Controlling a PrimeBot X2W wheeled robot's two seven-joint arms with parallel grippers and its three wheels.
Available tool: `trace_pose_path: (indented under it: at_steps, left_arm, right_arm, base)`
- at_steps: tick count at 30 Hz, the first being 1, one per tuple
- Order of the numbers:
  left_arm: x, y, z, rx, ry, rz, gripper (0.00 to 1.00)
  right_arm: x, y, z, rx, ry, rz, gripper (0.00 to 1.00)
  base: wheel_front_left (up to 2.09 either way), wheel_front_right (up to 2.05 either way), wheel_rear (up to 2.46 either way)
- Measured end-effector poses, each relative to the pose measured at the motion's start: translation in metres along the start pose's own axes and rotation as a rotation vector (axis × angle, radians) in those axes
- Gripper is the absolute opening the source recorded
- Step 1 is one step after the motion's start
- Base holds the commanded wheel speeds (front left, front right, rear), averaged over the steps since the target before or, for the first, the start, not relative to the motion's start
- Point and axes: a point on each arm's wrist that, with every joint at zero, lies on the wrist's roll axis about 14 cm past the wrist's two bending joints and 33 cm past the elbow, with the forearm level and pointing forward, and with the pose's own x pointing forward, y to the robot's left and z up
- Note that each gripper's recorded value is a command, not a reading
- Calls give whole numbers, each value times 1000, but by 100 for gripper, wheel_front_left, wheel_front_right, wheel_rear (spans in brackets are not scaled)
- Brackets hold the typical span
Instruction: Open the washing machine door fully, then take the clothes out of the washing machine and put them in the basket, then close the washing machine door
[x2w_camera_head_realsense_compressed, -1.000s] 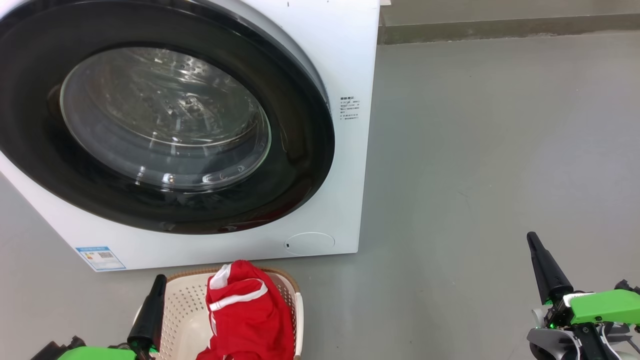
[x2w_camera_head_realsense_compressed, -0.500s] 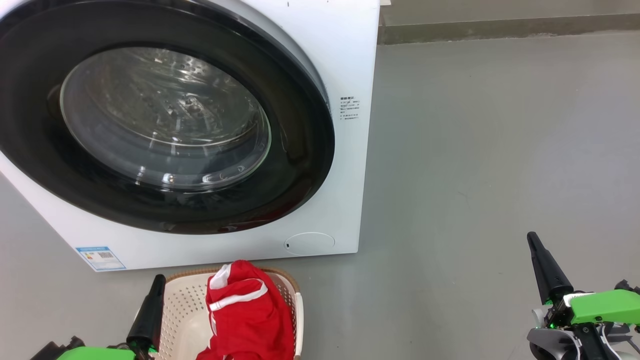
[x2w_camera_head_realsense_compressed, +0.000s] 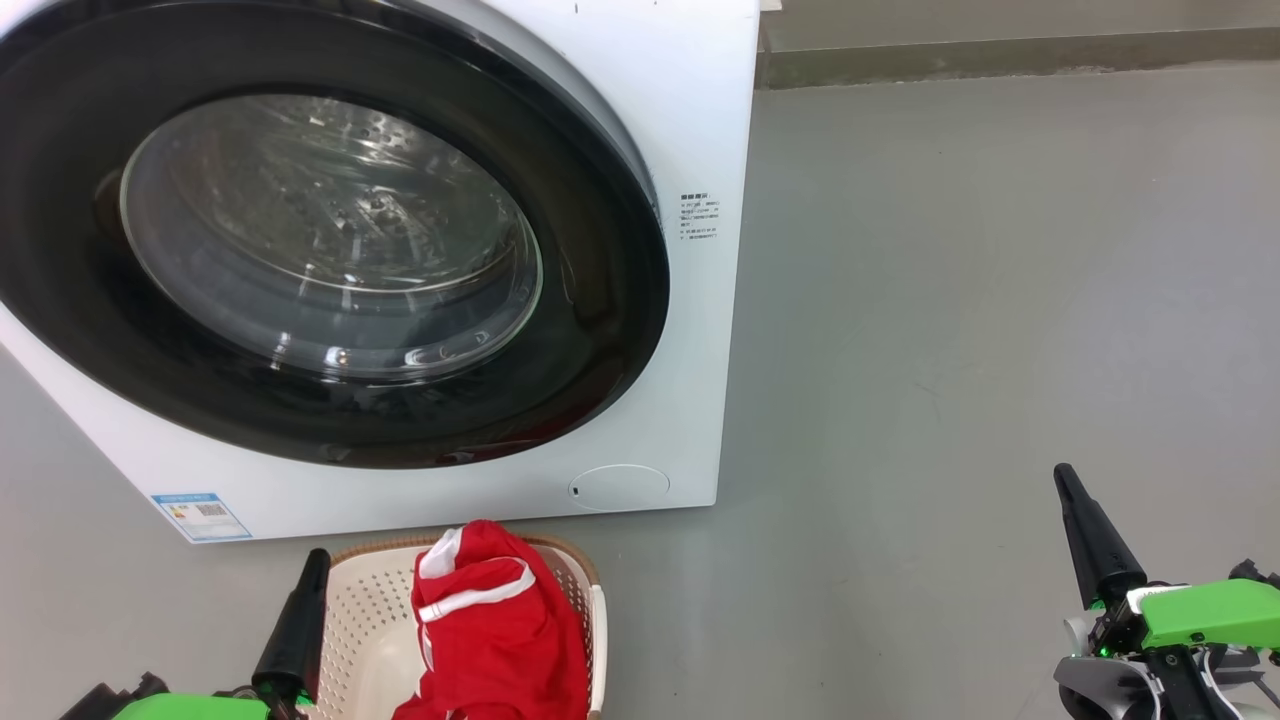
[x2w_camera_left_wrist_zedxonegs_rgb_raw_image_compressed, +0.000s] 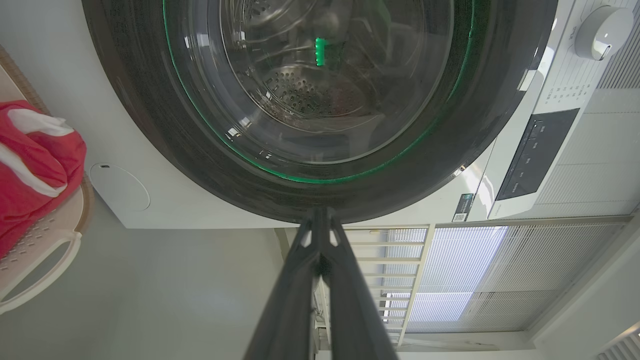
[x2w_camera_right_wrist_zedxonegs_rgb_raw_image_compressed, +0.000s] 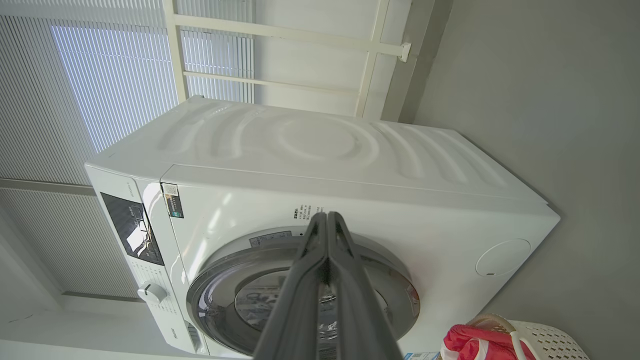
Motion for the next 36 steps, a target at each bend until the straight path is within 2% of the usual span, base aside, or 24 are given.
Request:
trace_pose_path:
  at_steps: [36]
  left_arm:
    - [0, 0, 0, 3, 3, 0, 0]
  right_arm:
    - [0, 0, -1, 3, 4, 0, 0]
  base:
    - [0, 0, 0]
